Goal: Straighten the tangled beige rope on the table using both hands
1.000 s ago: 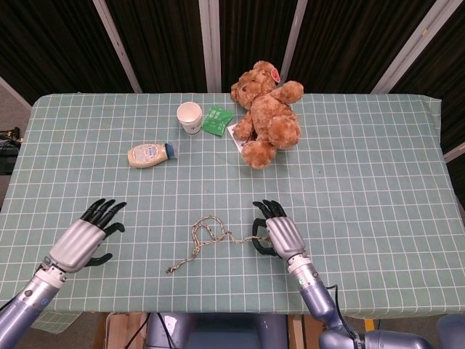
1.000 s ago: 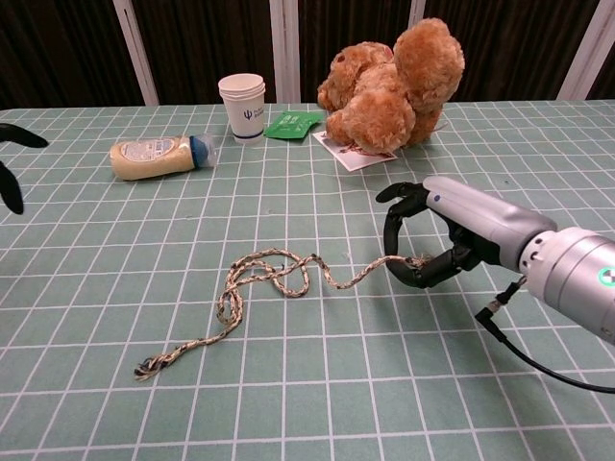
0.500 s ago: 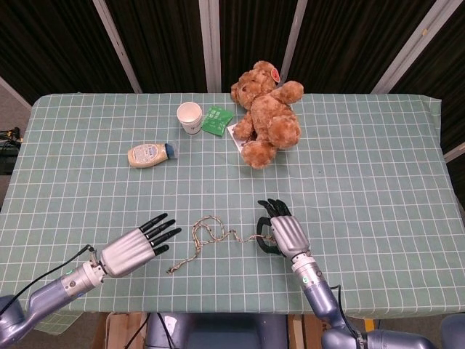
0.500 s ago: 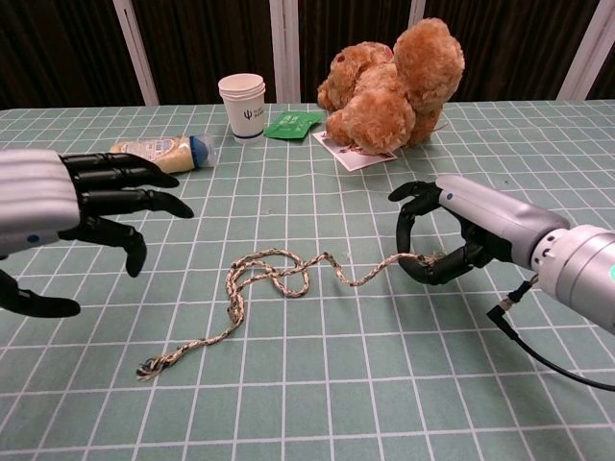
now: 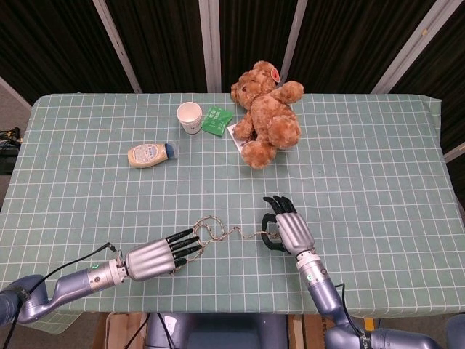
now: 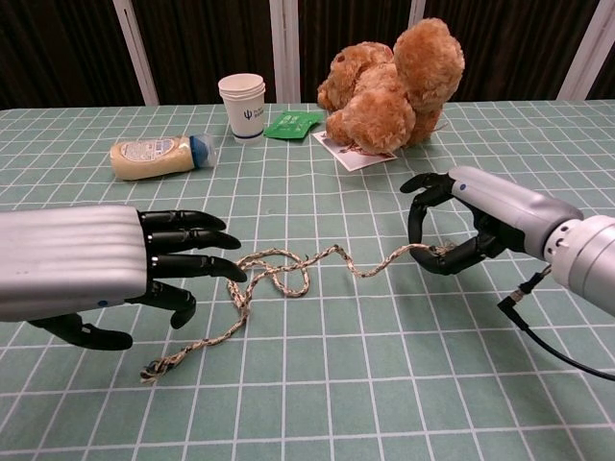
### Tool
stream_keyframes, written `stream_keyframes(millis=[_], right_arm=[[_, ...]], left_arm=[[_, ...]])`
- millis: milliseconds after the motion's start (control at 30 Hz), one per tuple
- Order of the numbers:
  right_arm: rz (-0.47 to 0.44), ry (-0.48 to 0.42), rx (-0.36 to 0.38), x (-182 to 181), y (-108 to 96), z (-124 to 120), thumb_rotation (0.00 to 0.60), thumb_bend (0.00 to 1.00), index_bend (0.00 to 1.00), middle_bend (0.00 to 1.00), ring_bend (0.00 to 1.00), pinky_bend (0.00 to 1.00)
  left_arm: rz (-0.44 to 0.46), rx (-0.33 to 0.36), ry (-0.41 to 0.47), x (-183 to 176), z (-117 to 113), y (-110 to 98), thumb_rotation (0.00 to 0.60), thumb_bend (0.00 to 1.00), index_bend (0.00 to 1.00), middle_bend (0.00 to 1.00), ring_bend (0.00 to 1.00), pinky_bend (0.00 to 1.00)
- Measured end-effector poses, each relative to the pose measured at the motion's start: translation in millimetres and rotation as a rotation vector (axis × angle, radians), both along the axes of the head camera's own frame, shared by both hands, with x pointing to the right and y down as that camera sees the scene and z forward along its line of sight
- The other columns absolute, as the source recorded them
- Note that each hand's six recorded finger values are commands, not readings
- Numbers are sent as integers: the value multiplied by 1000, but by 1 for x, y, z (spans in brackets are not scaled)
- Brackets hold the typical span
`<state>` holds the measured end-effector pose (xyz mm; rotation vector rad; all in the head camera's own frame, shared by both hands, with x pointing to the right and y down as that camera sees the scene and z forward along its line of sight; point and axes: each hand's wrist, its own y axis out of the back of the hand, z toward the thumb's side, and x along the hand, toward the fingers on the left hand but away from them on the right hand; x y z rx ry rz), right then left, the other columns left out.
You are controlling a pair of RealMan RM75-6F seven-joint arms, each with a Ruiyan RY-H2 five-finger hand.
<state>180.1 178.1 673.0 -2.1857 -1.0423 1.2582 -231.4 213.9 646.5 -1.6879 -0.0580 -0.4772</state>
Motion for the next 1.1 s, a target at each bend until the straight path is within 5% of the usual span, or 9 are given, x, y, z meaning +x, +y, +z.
stream_keyframes(millis=[1100], right_arm=[[16,17,3,10,-1,4,600,450,600,141,0,0]], left_arm=[[45,-27,-13,20,15,5,600,338,462,102,0,0]])
